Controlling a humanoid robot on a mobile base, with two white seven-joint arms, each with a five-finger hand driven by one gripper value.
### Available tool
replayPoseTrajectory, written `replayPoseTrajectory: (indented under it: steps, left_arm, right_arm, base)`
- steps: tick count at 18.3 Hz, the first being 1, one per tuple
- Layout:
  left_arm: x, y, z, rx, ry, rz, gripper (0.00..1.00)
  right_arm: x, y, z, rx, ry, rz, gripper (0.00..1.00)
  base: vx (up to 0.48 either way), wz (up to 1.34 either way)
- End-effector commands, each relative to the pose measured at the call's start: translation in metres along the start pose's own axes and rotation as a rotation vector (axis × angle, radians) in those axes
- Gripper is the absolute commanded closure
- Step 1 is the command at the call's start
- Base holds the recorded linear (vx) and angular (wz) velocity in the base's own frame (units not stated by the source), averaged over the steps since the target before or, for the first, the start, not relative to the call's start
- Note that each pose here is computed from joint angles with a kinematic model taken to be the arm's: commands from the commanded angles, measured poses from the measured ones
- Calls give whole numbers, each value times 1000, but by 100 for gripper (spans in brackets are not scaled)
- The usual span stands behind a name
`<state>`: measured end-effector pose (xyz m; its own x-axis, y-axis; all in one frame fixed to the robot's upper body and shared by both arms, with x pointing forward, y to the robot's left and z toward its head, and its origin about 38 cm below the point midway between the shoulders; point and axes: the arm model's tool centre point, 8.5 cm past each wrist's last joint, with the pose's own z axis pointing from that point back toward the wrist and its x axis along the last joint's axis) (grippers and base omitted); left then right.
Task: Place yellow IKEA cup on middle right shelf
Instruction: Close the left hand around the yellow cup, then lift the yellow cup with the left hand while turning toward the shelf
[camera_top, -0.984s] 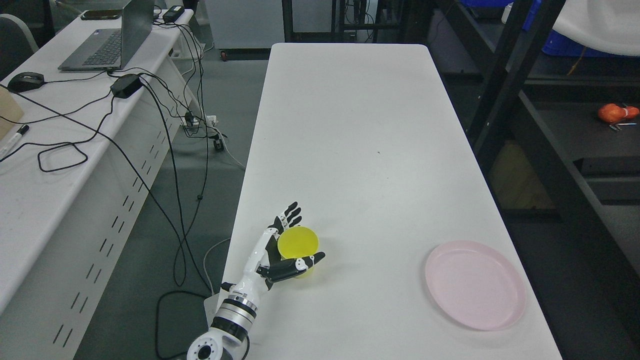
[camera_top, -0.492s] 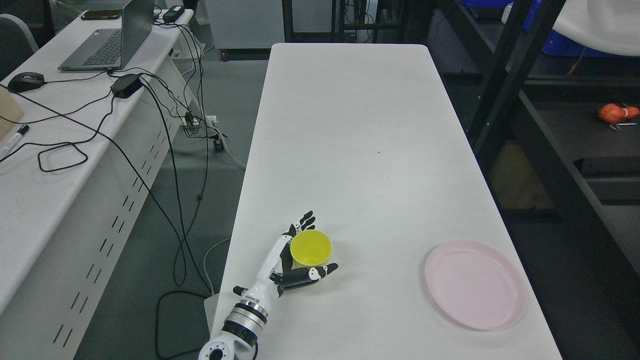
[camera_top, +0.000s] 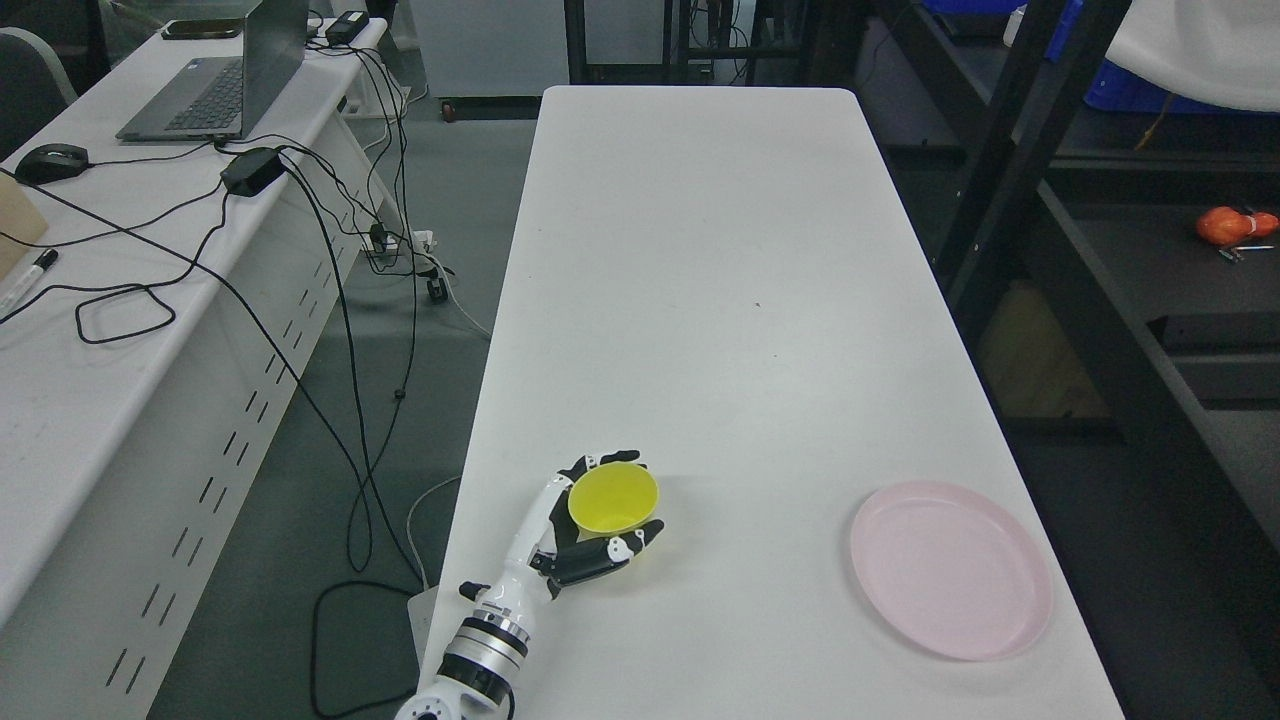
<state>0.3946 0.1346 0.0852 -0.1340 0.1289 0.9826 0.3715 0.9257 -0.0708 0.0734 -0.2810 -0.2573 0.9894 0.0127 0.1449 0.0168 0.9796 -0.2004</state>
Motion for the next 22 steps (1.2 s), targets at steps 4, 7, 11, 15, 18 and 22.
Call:
replayPoseTrajectory:
  steps: [4,7,11,15,18,22]
  left_arm:
    - [31,50,29,150,-106,51,100]
    - [37,43,45,132,-122,54,100]
    - [49,47,47,141,-157,45,100]
    - [54,46,46,137,-170,43,100]
    - [54,46,46,138,-168,43,100]
    - [56,47,45,138,-174,41,100]
  right_arm:
    - [-9,-10,-1,-13,15,-3,1]
    - [-9,-10,-1,-13,15,-3,1]
    - [-9,-10,-1,-13,15,-3,1]
    - [-9,-10,-1,-13,15,-3,1]
    - [-9,-10,-1,-13,15,-3,1]
    - [-9,-10,-1,-13,15,-3,1]
  base:
    - [0,0]
    - [-9,0]
    - [-62,0]
    - [-134,0]
    - [-172,53]
    - [-201,157]
